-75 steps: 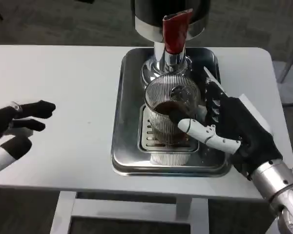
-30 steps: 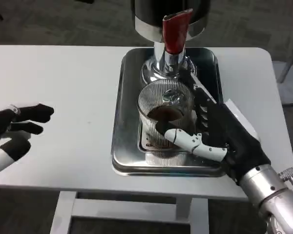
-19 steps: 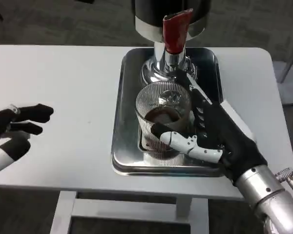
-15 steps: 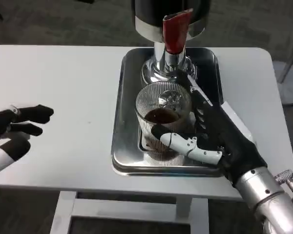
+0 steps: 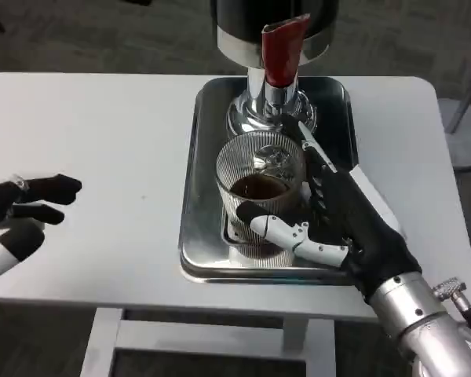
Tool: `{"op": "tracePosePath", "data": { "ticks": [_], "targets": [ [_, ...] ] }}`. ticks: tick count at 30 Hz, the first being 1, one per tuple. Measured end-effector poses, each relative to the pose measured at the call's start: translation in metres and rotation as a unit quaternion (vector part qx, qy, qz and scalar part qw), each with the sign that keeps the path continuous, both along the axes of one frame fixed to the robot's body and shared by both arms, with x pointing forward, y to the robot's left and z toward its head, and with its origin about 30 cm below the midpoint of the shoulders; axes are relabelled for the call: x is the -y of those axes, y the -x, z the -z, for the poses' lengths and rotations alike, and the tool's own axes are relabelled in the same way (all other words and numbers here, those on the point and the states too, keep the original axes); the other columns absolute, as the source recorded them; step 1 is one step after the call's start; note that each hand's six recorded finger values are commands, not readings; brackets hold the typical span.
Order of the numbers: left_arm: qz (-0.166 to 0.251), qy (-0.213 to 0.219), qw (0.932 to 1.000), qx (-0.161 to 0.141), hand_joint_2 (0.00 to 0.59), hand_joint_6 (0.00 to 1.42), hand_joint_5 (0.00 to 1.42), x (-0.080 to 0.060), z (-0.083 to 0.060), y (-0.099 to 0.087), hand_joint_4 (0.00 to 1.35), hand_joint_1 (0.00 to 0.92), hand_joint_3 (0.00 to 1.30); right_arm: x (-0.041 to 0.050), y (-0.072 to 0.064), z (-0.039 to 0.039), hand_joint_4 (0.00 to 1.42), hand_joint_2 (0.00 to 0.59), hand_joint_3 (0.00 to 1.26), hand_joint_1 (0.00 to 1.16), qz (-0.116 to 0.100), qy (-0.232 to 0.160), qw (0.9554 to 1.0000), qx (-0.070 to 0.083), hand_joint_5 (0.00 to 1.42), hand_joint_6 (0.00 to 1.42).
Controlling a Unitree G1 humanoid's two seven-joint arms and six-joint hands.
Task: Grasp the cup under the faucet to collect the drink, then remove the cup.
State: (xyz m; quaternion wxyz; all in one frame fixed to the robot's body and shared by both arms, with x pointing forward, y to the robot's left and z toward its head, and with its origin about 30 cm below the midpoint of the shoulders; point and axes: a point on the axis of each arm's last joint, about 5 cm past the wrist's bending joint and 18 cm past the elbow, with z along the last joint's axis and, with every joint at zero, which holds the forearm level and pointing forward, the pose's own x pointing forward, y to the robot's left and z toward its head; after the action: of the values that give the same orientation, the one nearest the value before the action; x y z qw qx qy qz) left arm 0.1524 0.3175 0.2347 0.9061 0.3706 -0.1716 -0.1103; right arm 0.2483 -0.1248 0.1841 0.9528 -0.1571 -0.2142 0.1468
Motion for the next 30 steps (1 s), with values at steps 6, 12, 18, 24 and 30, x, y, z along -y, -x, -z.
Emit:
{"op": "tracePosePath", "data": {
  "ticks": [6, 12, 18, 24, 30],
  "targets": [
    [-0.003, 0.002, 1.0000, -0.005, 0.068, 0.35, 0.33, -0.001, 0.002, 0.000, 0.27, 0.000, 0.31, -0.0036, 0.000, 0.0011, 0.00, 0.212, 0.00, 0.73, 0.004, -0.001, 1.0000, 0.001, 0.05, 0.27],
    [-0.006, 0.003, 0.9999, -0.011, 0.069, 0.35, 0.33, -0.003, 0.003, 0.001, 0.27, 0.000, 0.31, -0.0107, 0.000, 0.0028, 0.05, 0.212, 0.00, 0.73, 0.001, -0.006, 1.0000, -0.001, 0.11, 0.31],
    [-0.008, 0.003, 0.9999, -0.013, 0.069, 0.35, 0.33, -0.005, 0.003, 0.001, 0.27, 0.000, 0.31, -0.0157, 0.001, 0.0031, 0.09, 0.212, 0.00, 0.73, 0.001, -0.002, 1.0000, 0.003, 0.14, 0.34],
    [-0.008, 0.003, 0.9998, -0.015, 0.067, 0.35, 0.33, -0.005, 0.004, 0.001, 0.28, 0.000, 0.32, -0.0189, 0.003, 0.0041, 0.12, 0.216, 0.00, 0.74, 0.019, 0.011, 0.9995, 0.024, 0.18, 0.36],
    [-0.010, 0.003, 0.9998, -0.018, 0.067, 0.35, 0.33, -0.005, 0.005, 0.002, 0.28, 0.000, 0.32, -0.0228, 0.007, 0.0070, 0.18, 0.234, 0.03, 0.73, 0.045, 0.012, 0.9981, 0.039, 0.22, 0.38]
  ]
}}
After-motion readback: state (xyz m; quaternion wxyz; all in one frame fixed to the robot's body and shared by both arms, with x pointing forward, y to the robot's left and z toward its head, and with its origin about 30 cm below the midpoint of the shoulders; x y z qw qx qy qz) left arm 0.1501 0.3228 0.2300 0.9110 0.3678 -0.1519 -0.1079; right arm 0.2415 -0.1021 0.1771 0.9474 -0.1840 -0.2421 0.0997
